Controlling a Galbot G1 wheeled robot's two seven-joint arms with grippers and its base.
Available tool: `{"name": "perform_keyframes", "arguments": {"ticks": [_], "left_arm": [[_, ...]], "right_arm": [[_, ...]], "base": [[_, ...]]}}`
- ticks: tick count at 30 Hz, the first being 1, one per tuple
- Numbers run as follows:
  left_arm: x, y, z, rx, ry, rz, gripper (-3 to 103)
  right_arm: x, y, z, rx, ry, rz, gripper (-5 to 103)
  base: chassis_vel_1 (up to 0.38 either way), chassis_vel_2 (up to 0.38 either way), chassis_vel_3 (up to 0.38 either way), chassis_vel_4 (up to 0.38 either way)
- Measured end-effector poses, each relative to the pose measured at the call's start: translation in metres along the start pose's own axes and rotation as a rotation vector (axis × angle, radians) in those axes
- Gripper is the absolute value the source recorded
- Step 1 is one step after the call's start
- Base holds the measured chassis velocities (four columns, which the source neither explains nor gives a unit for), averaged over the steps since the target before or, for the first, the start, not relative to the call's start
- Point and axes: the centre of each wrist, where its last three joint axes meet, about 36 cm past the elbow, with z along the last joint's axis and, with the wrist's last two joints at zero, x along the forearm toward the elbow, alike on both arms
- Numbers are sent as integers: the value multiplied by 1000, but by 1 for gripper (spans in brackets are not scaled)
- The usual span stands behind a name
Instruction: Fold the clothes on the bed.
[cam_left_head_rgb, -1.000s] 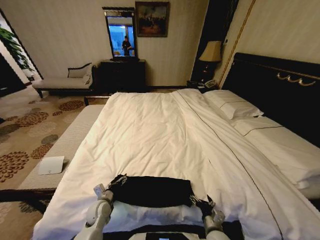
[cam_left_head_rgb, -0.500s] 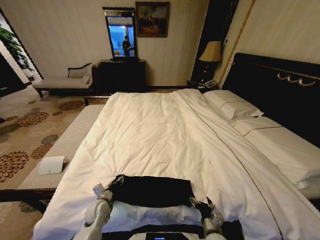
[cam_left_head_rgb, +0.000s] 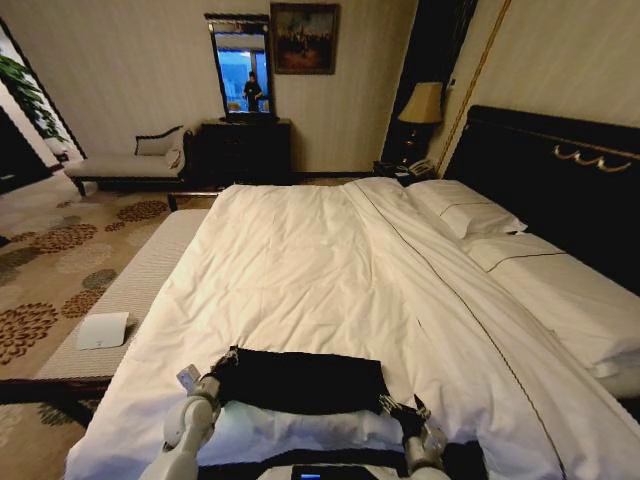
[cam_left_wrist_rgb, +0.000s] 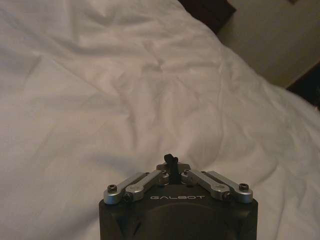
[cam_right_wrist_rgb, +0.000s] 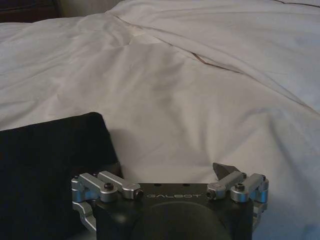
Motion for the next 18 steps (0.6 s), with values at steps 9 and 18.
{"name": "perform_keyframes", "arguments": {"ticks": [9,18], "left_arm": [[-11,-5,-7,107,-34,8,5],[-17,-5,-3,107,-91,-19,10]], "right_arm": [[-4,-1,0,-9,-21,3,100],[-8,-4,-2,-20,-52,-8,100]], "base": [[0,0,0,0],[0,0,0,0]]}}
